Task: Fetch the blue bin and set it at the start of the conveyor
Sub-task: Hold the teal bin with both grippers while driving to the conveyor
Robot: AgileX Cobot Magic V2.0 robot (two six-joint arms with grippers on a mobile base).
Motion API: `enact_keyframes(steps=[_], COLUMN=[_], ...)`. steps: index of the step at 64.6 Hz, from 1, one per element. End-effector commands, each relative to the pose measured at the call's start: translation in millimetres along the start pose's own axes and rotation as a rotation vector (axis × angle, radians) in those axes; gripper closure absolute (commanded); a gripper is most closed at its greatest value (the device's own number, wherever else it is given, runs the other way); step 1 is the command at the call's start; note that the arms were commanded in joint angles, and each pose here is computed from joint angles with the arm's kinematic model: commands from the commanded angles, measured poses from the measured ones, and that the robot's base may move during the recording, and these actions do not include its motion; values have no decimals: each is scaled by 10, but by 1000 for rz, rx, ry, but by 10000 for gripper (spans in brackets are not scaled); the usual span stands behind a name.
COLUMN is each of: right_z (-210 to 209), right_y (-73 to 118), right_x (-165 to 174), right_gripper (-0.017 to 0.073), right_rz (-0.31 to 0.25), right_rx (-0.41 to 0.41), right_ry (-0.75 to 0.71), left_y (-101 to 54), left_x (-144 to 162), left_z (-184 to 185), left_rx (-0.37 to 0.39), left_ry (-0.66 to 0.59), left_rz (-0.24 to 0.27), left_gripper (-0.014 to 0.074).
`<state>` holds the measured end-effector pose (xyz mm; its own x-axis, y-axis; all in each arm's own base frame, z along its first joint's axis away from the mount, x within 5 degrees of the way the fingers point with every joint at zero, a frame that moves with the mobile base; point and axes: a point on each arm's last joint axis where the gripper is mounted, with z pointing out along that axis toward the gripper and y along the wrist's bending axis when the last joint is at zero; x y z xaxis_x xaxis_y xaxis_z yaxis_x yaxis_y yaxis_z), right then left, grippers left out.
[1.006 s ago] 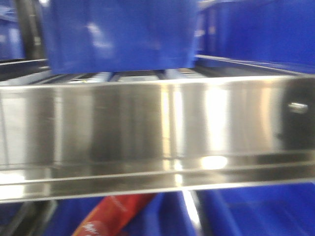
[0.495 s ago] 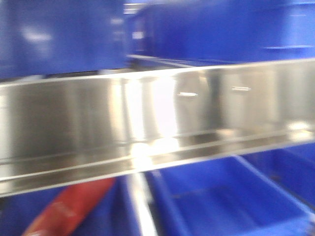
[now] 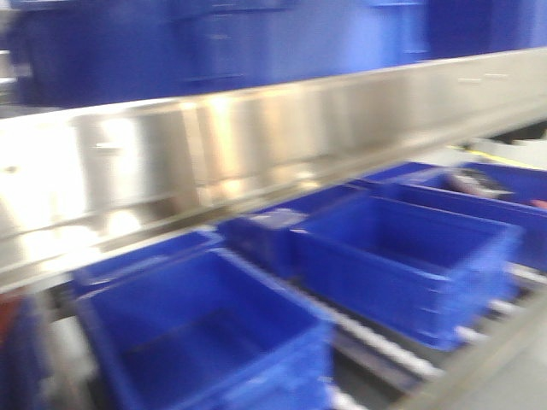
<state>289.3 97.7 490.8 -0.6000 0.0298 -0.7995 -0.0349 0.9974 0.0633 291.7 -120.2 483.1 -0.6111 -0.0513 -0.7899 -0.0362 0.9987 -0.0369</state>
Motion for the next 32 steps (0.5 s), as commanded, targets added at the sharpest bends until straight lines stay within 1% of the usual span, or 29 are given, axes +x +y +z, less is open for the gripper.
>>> enact_keyframes(steps=[1,32], right_z=[-126,-126], right_y=[-14,-14], right_x=[-61,-61], right_gripper=[721,721], right_rz=[-8,-8], right_rx=[-19,-19], right_ry=[-67,-67], left_y=[11,11], left_x=[-47,-47], left_z=[-88,-88], left_rx=[15,15], left_ry=[-47,-47], left_rz=[2,2], left_gripper=[704,704])
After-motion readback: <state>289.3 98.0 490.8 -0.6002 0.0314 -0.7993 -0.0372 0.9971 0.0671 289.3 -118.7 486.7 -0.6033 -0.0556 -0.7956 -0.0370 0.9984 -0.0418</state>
